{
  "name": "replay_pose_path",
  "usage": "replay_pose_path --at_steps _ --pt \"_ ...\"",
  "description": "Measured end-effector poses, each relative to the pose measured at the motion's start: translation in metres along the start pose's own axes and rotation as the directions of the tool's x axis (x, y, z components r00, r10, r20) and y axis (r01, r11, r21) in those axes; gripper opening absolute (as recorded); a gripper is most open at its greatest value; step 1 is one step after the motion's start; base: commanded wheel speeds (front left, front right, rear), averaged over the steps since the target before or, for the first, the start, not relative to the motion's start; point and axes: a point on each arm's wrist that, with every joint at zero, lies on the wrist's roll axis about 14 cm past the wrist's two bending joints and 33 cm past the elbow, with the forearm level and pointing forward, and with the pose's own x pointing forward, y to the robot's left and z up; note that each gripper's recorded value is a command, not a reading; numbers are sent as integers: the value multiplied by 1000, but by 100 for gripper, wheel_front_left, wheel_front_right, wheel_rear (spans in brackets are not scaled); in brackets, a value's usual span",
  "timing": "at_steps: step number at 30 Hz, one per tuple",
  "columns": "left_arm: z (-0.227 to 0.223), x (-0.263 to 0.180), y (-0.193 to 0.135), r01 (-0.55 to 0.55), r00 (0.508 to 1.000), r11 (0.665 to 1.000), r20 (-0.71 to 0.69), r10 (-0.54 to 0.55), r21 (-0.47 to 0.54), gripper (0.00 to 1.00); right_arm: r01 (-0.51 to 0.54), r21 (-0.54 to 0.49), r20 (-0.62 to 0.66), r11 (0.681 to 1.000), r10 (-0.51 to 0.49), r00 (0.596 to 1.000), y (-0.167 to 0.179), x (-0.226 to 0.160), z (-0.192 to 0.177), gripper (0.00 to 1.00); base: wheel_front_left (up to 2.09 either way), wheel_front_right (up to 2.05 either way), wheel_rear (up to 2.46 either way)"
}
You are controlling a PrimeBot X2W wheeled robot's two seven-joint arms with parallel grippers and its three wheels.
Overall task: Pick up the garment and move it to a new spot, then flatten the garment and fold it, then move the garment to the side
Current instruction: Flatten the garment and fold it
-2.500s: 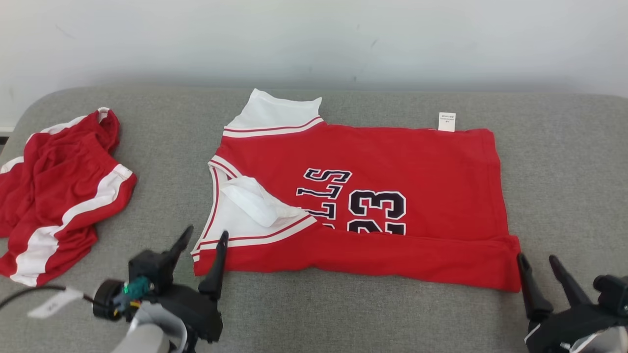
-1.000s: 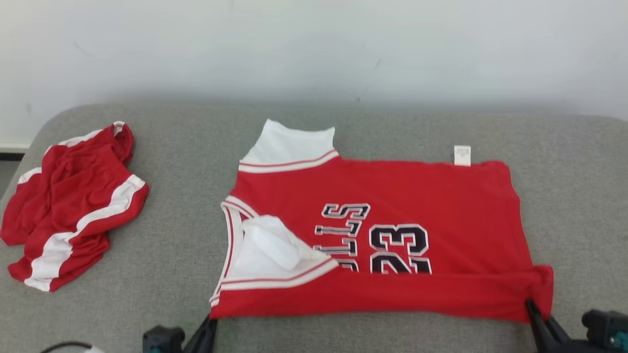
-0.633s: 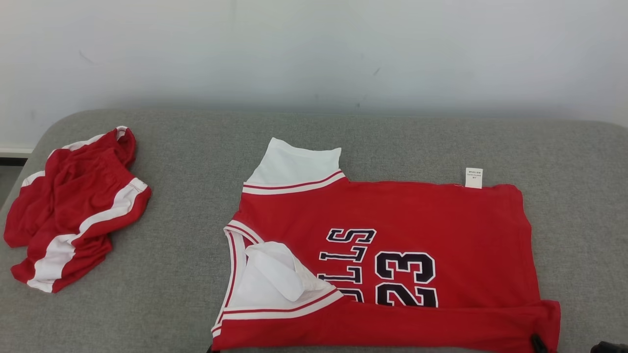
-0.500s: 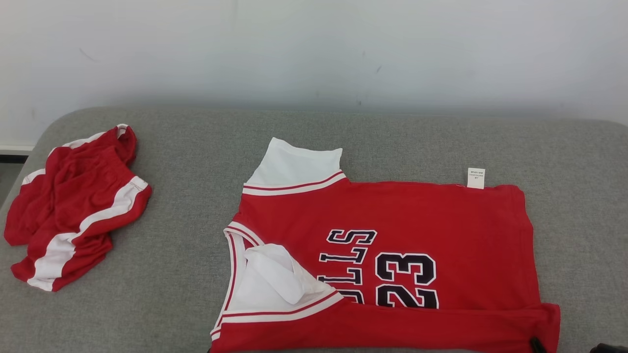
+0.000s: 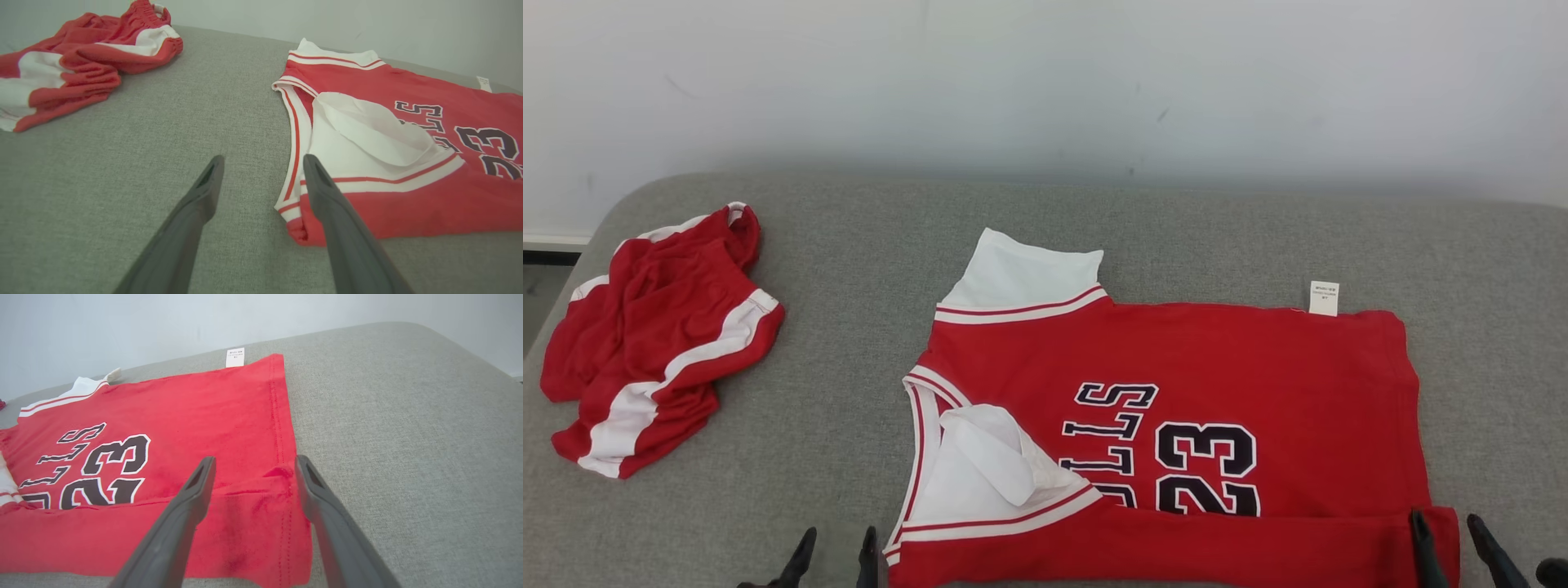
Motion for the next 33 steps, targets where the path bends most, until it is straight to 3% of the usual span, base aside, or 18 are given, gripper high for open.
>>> replay_pose_path --at_steps 6,14,24,33 --pt "14 1 6 4 999 996 43 -8 94 100 -15 -22 82 1000 17 996 8 3 15 100 0 0 0" --pt "44 25 1 44 992 990 109 -59 134 100 -17 -43 123 999 22 992 14 9 25 100 0 0 0" --pt "135 115 -27 194 954 939 169 -249 285 100 -66 -67 196 996 78 977 37 58 62 100 0 0 0" --pt "147 208 -51 294 949 898 13 -315 328 100 -9 -83 194 997 25 981 15 108 77 100 0 0 0"
